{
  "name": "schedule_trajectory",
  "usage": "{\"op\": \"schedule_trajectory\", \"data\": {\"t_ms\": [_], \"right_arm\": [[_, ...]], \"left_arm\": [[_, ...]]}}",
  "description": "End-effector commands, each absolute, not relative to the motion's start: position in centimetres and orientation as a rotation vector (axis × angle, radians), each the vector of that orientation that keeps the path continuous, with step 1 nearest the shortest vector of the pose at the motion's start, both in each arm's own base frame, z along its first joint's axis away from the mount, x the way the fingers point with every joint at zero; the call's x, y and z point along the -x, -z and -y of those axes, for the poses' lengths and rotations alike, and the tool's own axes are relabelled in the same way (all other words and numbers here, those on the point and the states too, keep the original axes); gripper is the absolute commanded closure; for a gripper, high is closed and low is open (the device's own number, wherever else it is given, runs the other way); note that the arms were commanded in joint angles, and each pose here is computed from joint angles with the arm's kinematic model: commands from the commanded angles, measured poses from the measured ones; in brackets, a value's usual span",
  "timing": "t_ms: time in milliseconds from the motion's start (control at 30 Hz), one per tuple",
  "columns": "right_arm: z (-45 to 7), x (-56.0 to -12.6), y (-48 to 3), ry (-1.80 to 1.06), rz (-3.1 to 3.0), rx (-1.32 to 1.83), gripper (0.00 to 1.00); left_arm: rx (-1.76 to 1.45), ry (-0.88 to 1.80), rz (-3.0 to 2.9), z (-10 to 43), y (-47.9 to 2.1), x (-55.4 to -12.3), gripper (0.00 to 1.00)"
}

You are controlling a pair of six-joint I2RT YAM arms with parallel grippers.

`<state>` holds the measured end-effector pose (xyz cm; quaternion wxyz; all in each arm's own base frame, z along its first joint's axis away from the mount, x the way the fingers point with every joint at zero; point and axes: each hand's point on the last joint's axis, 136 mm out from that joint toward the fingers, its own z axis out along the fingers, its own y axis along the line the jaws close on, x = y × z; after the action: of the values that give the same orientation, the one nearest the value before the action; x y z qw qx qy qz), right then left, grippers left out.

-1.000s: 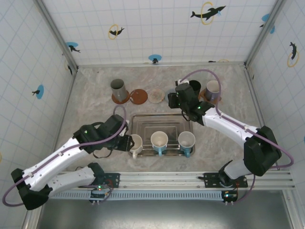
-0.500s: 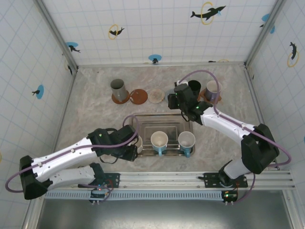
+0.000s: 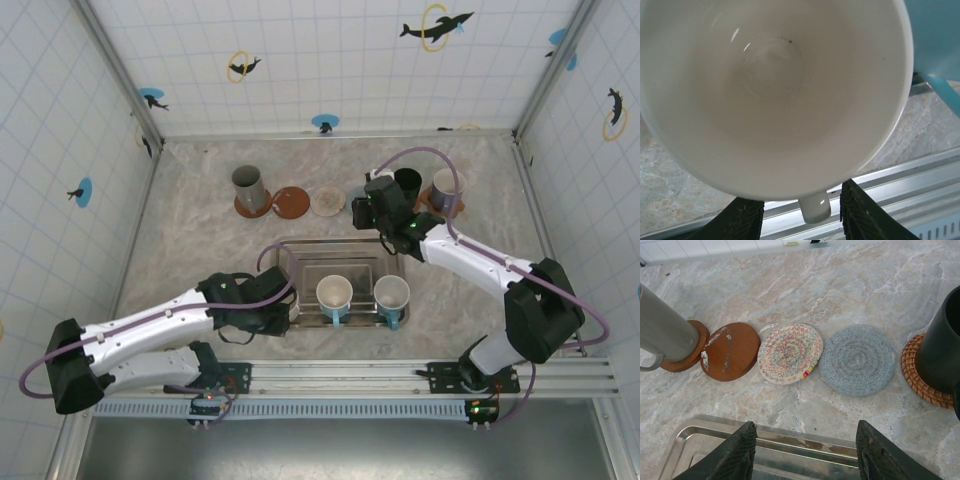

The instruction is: Place the cup by the coaster

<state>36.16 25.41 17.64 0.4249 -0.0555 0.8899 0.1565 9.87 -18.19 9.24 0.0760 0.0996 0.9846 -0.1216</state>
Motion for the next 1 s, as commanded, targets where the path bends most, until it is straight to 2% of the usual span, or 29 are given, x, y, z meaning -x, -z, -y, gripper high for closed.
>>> {"op": "schedule_trajectory", "data": {"t_ms": [0,633,967], "right_arm": [[-25.5,-36.2,-17.6,-0.386,-2.218,0.132,0.45],[-25.6,-36.2,-17.2,-0.388,-2.227,0.13,0.45],[-25.7,-36.2,-17.1,-0.393,-2.228,0.125,0.45]], "left_arm": [[-0.244,0.353,-2.928,18.1,-8.8,-10.3,0.59],[-0.226,0.319,-2.935,18.2,-7.7,-10.7,0.73],[-0.238,0.31,-2.923,18.6,-7.9,-11.1,0.93]]}}
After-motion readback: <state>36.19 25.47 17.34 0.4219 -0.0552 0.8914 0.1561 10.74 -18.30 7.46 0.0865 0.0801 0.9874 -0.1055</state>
